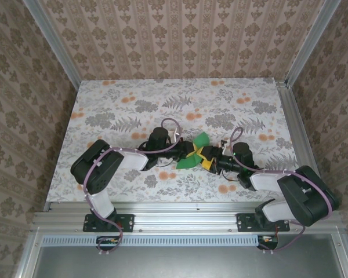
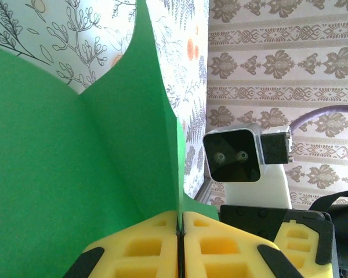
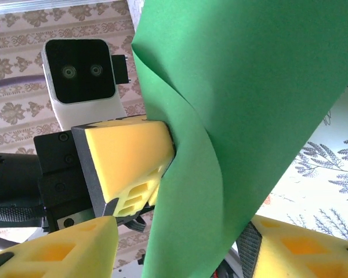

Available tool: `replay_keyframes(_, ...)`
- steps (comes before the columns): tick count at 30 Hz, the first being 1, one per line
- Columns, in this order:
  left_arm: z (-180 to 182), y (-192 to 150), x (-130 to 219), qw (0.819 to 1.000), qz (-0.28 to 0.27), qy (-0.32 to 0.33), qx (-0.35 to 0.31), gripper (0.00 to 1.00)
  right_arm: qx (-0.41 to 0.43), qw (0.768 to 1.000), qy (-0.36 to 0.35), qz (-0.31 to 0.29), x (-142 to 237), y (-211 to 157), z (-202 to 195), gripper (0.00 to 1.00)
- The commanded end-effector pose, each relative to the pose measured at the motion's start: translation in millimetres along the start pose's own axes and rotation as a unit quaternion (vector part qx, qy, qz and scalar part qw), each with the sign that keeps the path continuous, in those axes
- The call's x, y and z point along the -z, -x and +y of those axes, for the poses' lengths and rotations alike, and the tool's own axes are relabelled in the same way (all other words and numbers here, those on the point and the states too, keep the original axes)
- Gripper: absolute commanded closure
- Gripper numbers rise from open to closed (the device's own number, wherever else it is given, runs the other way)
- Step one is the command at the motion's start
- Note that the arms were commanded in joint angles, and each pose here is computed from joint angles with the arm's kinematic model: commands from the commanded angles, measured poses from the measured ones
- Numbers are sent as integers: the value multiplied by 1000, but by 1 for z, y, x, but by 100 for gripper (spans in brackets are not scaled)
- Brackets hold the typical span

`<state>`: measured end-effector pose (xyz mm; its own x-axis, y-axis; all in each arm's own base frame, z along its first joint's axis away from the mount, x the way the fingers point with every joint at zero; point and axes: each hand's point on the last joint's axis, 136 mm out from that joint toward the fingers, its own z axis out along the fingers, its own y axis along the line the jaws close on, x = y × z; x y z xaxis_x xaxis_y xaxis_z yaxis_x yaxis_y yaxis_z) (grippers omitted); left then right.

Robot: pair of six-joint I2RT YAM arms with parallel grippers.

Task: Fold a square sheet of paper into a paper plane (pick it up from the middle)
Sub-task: Turn over the paper at the center of the table.

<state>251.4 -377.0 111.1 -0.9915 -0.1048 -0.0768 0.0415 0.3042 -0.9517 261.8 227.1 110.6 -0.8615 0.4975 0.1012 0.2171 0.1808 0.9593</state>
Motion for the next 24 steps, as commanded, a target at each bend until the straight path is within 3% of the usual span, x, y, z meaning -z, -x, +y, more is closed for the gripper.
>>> replay_keyframes(1,-10,5,8,1000,-13,-15,-14,90,-31,999,31,-11,1,2,9,40)
replay_keyframes(12,-15,11,13,999,-22,-18,-17,90,-64,997,18,-26,-2,2,-2,38)
replay_keyframes(24,2,2,14,1000,-9,8,-13,86,-47,997,48,-28,-5,7,17,64)
